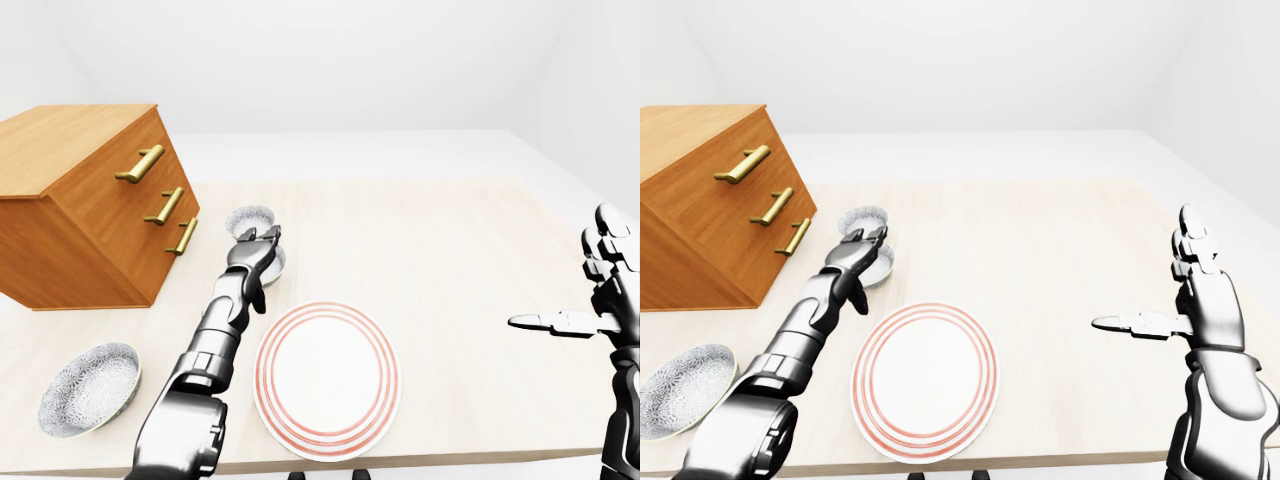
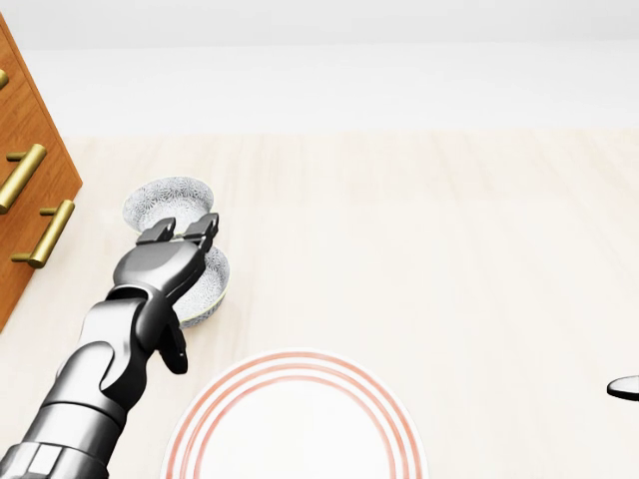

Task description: Put the bowl in the middle on the plate.

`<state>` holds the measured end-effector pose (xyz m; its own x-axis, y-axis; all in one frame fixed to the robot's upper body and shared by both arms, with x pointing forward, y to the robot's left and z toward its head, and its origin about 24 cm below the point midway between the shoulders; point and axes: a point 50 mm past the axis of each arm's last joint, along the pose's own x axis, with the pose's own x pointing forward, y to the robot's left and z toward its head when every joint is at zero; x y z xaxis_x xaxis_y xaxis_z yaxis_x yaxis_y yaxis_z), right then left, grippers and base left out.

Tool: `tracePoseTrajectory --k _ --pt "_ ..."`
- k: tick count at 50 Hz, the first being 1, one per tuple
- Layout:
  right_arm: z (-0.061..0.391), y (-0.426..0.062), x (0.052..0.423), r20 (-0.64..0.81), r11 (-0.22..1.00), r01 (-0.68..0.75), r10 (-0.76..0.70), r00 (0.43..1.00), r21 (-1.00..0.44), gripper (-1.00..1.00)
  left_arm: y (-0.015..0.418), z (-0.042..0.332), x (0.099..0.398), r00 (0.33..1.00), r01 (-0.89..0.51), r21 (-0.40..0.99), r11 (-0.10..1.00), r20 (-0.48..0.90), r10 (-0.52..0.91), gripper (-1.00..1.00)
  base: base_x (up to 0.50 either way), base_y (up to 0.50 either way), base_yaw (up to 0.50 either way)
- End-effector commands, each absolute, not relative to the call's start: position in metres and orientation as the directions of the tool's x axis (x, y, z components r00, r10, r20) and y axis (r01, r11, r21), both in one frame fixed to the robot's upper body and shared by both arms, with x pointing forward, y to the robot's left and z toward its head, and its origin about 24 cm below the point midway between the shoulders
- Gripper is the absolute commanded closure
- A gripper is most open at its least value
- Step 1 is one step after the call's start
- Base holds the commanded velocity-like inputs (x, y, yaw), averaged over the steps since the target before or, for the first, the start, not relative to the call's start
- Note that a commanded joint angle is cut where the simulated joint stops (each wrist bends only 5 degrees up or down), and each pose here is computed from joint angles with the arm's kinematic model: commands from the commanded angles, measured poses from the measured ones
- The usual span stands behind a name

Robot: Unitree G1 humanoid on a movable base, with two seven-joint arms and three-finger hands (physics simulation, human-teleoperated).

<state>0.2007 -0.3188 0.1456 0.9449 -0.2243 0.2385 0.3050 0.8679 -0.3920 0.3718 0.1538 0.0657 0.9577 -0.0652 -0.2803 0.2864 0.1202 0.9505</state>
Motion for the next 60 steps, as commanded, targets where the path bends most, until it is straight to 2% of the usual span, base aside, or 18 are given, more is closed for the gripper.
tracePoseTrajectory --k 1,23,60 --pt "0.145 -0.319 0.201 0.235 0.869 0.305 -0.226 0.945 -0.39 -1.0 0.154 0.064 0.372 0.955 0.294 0.95 0.103 -0.289 -0.06 -1.0 0.0 0.0 0.0" --pt "0.146 -0.318 0.2 0.241 0.867 0.305 -0.223 0.945 -0.393 -1.0 0.163 0.056 0.378 0.954 0.301 0.953 0.043 -0.3 -0.023 -1.0 0.0 0.0 0.0" --pt "0.145 -0.318 0.201 0.236 0.87 0.301 -0.222 0.946 -0.391 -1.0 0.169 0.041 0.378 0.943 0.333 0.942 0.052 -0.334 0.011 -1.0 0.0 0.0 0.0"
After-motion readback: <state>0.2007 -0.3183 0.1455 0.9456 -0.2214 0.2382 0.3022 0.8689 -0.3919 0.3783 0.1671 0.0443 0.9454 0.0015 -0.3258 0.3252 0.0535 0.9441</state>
